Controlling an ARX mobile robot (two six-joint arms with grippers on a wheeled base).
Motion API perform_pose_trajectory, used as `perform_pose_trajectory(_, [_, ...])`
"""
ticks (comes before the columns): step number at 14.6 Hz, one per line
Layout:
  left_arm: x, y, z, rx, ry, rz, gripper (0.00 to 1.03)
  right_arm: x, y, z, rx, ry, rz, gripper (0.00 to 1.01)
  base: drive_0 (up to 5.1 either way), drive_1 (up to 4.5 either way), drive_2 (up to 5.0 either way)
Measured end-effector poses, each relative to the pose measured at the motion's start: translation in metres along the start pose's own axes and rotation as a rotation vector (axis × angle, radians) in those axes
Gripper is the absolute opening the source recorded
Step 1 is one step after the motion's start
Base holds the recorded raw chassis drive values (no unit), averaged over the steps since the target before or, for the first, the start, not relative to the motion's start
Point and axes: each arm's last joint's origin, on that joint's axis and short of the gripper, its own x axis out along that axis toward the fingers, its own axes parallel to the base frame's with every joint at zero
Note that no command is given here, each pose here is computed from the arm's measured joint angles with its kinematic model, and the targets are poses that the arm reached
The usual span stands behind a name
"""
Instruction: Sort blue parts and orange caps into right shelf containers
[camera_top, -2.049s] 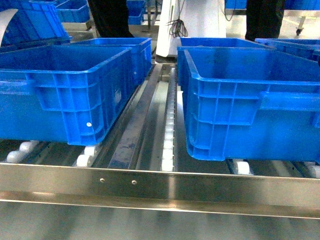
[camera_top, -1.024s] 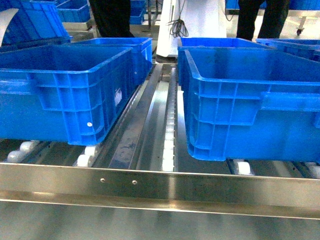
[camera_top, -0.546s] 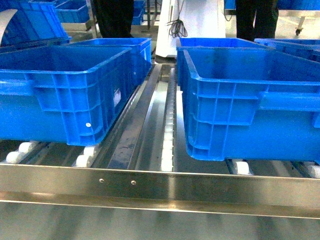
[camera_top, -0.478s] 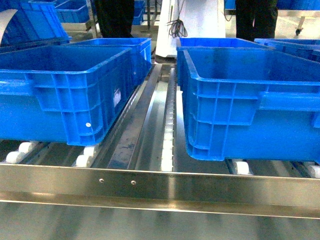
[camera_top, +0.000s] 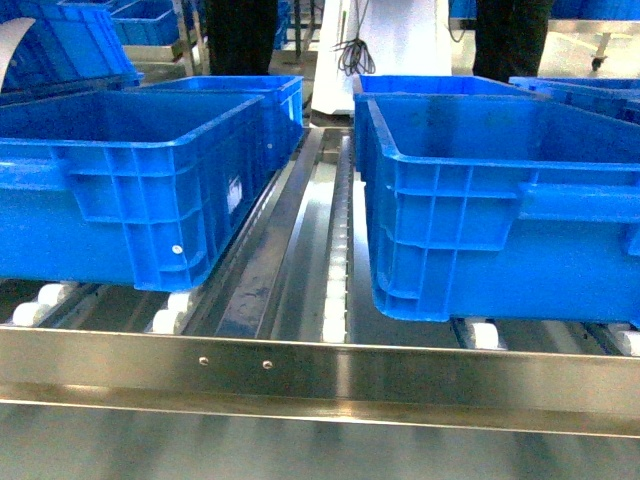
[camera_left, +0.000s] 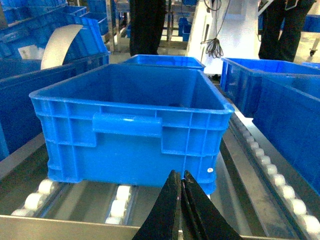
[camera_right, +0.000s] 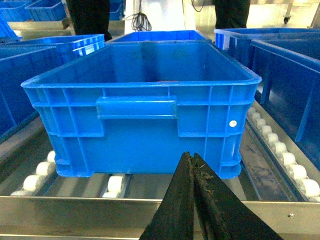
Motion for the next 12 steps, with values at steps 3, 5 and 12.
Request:
perform_pose_trajectory(3, [-0.012, 0.0, -0.006, 0.0, 0.003, 0.0, 0.02, -0.009, 0.0, 0.007, 0.0, -0.037, 0.0, 0.02, 0.0, 0.0, 0.0])
perform_pose_trajectory(5, [-0.022, 0.0, -0.009, 0.0, 0.002, 0.0, 0.02, -0.016, 0.0, 0.005, 0.0, -0.026, 0.0, 0.02, 0.0, 0.0, 0.0])
perform_pose_trajectory(12, [-0.043, 0.0, -0.014, 0.0, -0.023, 0.0, 0.02, -0.035, 0.0, 0.011, 0.003, -0.053, 0.0, 0.02, 0.0, 0.0, 0.0])
